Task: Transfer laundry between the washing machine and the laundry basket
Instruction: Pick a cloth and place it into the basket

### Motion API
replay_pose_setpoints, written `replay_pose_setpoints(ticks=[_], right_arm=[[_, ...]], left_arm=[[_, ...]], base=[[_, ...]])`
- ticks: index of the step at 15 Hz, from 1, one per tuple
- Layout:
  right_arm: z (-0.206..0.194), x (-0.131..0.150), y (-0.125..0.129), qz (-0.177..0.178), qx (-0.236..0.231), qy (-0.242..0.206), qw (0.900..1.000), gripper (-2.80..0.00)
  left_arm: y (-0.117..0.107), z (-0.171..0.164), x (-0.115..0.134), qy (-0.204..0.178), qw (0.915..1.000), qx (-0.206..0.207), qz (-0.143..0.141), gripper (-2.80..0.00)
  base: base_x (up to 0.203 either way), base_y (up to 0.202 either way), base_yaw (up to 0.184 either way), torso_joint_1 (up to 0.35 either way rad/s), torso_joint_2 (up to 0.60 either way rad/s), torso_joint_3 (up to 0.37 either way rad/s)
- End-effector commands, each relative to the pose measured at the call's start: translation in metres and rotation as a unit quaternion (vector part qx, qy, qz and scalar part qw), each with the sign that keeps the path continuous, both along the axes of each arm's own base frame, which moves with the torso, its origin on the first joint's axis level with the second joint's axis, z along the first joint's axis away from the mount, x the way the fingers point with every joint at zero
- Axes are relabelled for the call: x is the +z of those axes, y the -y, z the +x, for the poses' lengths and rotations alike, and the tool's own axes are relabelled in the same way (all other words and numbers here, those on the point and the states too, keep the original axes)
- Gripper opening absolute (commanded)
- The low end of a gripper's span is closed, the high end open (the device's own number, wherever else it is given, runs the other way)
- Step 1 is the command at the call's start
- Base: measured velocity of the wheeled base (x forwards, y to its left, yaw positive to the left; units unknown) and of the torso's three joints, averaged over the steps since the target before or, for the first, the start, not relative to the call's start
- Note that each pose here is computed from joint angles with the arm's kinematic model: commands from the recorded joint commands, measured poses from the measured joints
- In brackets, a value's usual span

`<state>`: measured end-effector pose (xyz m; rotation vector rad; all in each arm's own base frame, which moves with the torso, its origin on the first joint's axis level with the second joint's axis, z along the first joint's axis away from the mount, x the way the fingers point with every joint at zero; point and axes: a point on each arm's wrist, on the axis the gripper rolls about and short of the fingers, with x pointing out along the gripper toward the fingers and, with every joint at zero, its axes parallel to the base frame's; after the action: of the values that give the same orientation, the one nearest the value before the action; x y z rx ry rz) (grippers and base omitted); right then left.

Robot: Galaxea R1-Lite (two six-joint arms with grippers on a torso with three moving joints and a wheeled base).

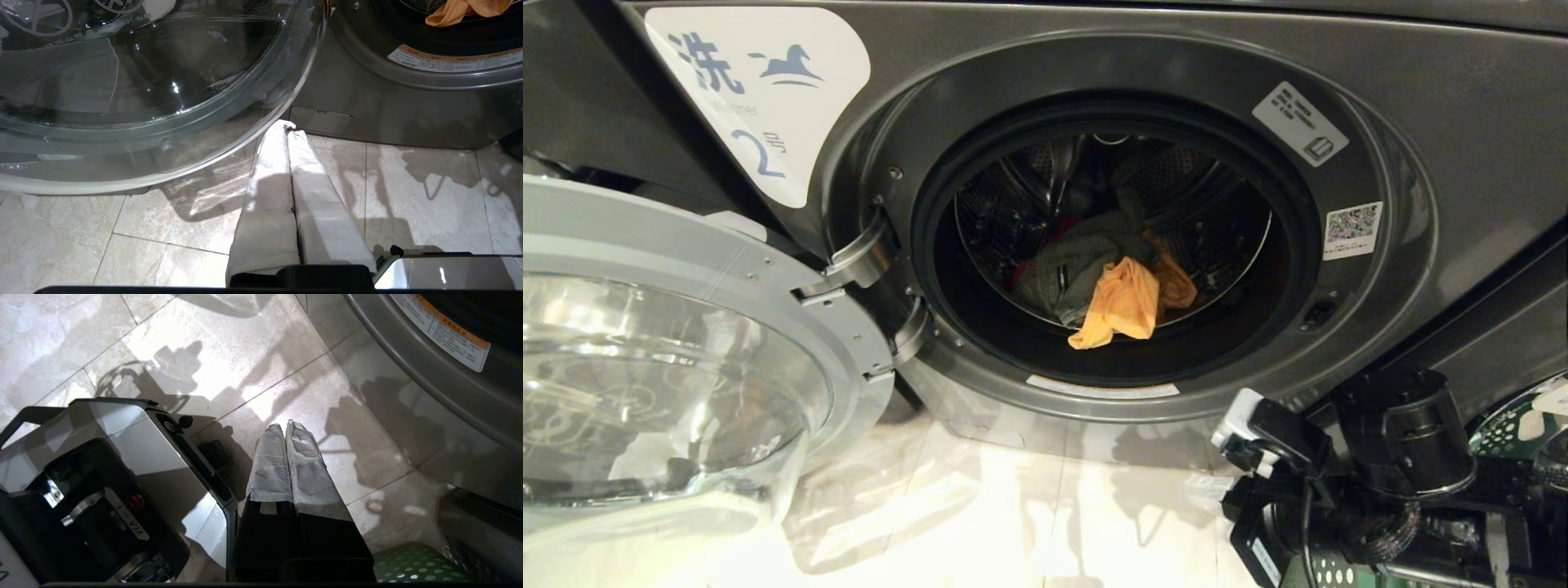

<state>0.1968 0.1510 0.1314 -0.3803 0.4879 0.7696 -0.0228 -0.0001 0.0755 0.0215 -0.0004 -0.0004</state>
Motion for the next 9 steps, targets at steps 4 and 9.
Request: replay_pose_setpoints(ticks=[4,9], right_arm=[[0.016,-0.013,-0.023,-0.017,-0.038,0.001,0.999,-2.8],[0.029,-0.004,-0.051,-0.005,-0.066,0.03,0.997,-2.8]], left_arm=[[0.0,0.0,0.0,0.001,1.0,0.001,-0.002,-2.8],[0.0,0.0,0.0,0.001,1.0,0.001,-0.002,-2.8]], base=[[0.0,0.0,0.0,0.0,0.0,0.0],[0.0,0.0,0.0,0.0,0.0,0.0]])
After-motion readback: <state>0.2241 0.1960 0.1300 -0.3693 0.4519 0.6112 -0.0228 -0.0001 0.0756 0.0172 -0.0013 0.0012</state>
